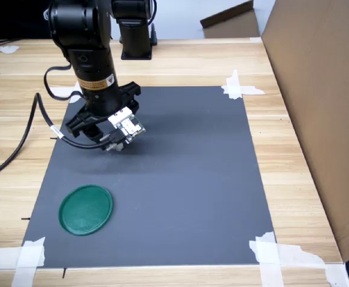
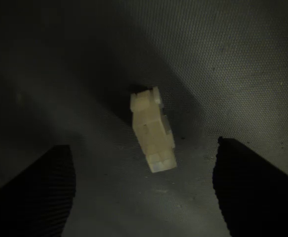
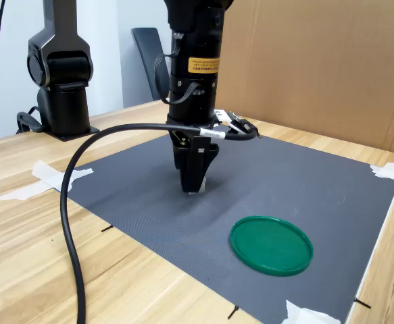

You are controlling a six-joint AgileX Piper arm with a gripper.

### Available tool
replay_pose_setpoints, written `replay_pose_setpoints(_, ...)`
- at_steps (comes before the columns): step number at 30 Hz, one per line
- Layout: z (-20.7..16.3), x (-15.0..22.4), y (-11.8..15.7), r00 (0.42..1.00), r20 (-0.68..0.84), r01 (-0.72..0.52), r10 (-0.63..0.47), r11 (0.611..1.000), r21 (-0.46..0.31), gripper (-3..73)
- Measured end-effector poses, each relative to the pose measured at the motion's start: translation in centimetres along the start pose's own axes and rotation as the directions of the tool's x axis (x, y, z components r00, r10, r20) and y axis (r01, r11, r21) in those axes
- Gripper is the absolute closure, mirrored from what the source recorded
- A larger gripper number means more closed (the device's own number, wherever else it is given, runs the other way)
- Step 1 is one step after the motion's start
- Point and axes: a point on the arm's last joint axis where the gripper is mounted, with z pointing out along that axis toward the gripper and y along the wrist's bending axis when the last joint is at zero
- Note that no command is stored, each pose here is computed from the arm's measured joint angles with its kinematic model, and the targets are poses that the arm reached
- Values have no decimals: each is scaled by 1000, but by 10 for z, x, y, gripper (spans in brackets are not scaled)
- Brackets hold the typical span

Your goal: Grasp a white terminal and put it in the green lid.

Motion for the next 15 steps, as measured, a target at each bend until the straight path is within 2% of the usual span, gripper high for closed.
replay_pose_setpoints(2, 4, 1, -2, 997, -26, 71, -70, 997, 14, 9)
replay_pose_setpoints(6, 5, 2, -3, 989, -37, 145, -144, 989, 20, 20)
replay_pose_setpoints(15, 6, -6, 0, 983, -4, 182, -182, 983, 31, 23)
